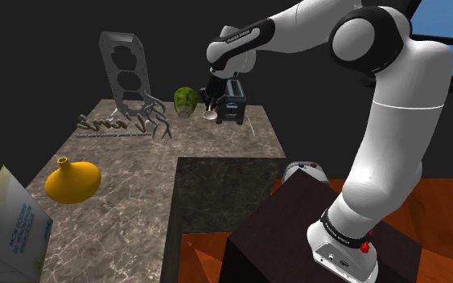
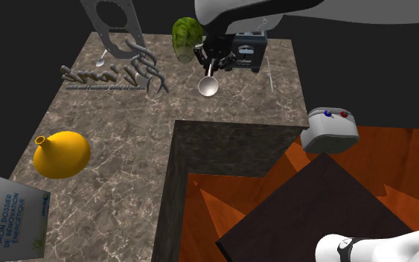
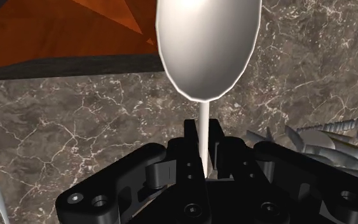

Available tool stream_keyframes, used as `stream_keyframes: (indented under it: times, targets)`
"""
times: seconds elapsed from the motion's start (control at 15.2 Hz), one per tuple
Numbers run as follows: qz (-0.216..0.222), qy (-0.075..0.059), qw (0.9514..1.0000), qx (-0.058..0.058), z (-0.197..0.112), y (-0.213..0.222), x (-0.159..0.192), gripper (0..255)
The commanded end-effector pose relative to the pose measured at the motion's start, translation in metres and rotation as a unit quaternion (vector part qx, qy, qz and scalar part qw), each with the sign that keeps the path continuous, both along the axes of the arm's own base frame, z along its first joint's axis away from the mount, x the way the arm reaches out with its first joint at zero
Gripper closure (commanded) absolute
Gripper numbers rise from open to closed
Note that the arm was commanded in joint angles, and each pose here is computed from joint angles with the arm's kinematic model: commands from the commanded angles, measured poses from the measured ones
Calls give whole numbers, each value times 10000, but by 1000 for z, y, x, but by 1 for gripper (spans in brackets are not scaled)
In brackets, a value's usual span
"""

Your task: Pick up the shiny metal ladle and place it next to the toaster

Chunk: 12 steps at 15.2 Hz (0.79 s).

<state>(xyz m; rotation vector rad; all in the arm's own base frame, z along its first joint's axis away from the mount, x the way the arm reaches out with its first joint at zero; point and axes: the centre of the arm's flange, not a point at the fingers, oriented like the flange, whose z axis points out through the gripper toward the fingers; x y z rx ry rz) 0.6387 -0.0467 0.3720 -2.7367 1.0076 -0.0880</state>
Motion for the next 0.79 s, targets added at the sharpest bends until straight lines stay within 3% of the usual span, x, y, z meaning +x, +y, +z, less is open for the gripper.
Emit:
stream_keyframes:
  times: [0.0, 0.73]
  targets:
    - [10, 1, 10000, 2, -2, -25, 8, 255]
    - [10, 1, 10000, 2, -2, -168, 33, 255]
